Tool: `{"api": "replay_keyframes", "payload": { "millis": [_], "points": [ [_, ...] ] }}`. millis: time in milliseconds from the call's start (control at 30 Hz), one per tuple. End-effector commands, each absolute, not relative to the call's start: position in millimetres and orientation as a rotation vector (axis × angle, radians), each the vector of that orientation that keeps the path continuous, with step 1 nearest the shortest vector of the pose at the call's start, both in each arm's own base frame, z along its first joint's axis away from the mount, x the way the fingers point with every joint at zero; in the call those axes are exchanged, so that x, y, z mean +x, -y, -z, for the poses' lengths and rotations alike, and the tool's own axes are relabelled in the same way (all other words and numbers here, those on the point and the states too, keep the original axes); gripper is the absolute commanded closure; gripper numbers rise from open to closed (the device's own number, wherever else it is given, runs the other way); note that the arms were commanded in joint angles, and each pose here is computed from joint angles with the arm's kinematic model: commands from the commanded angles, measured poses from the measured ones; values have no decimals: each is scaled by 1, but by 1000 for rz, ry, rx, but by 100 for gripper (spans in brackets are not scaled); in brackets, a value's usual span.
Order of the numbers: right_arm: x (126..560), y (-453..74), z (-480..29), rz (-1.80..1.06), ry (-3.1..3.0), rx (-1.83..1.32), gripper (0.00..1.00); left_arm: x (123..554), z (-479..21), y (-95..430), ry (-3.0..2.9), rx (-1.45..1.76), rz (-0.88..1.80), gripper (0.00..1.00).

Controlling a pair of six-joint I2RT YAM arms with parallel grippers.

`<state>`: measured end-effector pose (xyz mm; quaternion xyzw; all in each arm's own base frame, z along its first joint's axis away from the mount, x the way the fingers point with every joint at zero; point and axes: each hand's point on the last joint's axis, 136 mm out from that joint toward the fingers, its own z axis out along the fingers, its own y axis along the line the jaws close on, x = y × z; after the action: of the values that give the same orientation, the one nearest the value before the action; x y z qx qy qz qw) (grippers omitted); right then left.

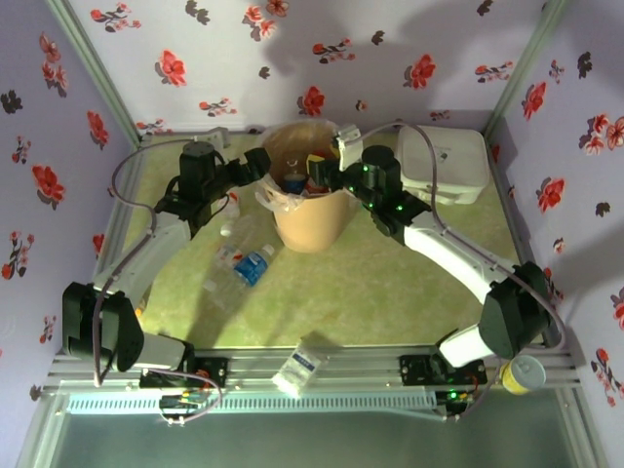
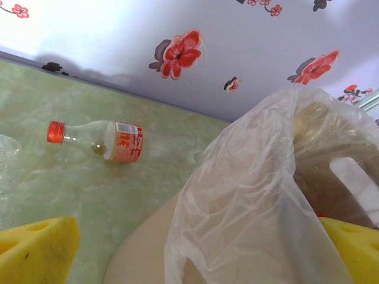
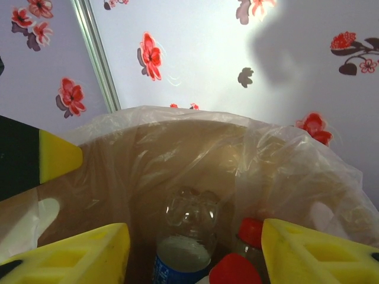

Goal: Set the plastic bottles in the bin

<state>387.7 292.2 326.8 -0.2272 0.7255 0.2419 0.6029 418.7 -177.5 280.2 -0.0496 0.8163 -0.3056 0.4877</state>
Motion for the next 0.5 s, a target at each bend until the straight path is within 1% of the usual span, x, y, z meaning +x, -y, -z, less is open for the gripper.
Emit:
{"api": "replay_keyframes", "payload": {
  "millis": [0,133,233,333,467],
  "points": [
    [381,-284,-362,-582,-1651,-472,35,419,-268,180,-2012,-113,744,1],
    [377,-266,-391,-542,-1626,-397,33,419,-269,180,-2012,-110,744,1],
    [379,-244,-400,-466,-1663,-306,24,419,-269,180,-2011,-109,745,1],
    [382,-214,-400,-375,-1728,-165,24,419,-270,180,-2008,-108,744,1],
    [386,-174,-390,-329,-1779,53,24,419,-268,180,-2012,-109,744,1]
  ]
}}
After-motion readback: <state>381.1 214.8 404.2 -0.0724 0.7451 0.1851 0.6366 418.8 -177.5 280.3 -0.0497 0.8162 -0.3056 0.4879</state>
